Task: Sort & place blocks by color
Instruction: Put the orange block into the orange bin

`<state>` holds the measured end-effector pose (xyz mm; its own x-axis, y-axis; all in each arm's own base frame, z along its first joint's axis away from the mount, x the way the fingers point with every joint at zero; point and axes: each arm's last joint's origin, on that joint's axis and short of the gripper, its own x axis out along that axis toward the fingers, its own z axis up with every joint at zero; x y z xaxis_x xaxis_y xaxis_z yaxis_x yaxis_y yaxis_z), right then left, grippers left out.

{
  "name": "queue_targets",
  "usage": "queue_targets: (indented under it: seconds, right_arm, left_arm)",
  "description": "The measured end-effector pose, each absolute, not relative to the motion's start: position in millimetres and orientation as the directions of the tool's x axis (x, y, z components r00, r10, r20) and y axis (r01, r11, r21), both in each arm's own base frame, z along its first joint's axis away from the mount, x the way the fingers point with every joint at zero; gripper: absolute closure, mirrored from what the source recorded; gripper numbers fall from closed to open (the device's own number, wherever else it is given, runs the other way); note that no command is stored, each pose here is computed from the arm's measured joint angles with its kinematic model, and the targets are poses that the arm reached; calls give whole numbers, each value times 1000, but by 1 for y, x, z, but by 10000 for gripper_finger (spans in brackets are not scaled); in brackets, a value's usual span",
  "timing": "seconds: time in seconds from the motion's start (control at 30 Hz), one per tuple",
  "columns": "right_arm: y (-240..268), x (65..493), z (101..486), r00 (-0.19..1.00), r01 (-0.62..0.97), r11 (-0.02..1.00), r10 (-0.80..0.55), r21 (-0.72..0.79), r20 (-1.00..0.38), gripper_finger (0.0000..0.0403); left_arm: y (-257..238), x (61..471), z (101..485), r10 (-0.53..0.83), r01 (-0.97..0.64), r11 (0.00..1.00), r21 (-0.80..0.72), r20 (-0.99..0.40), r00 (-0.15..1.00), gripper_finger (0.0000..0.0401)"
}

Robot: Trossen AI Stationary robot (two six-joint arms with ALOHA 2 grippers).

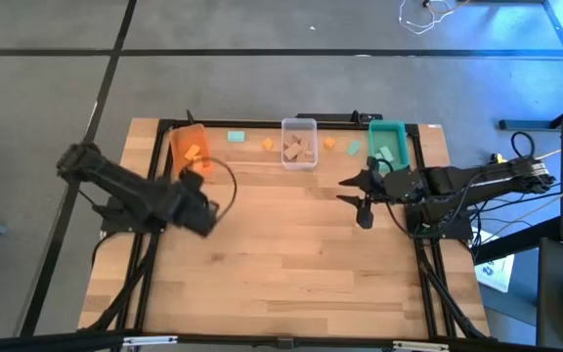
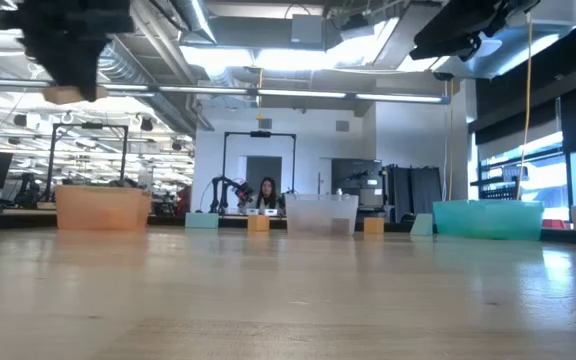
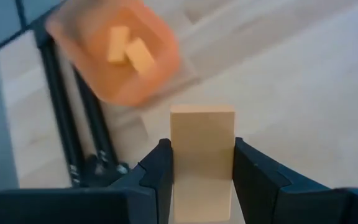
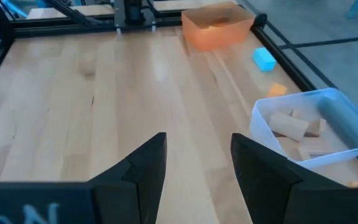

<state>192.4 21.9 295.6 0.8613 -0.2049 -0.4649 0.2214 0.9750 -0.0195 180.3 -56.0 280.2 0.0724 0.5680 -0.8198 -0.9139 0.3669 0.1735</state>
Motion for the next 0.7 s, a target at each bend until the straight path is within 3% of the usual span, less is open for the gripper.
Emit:
queue_targets:
  seconds: [0.4, 0.7]
  right_arm:
    - [24, 207, 282, 825, 222, 974, -210, -41, -524, 222]
    - [25, 209, 280, 821, 220, 975, -208, -42, -531, 222]
  left_arm:
    - [45, 172, 297, 545, -954, 206, 218, -835, -73, 277]
    - [109, 177, 298, 548, -981, 172, 89, -836, 20, 277]
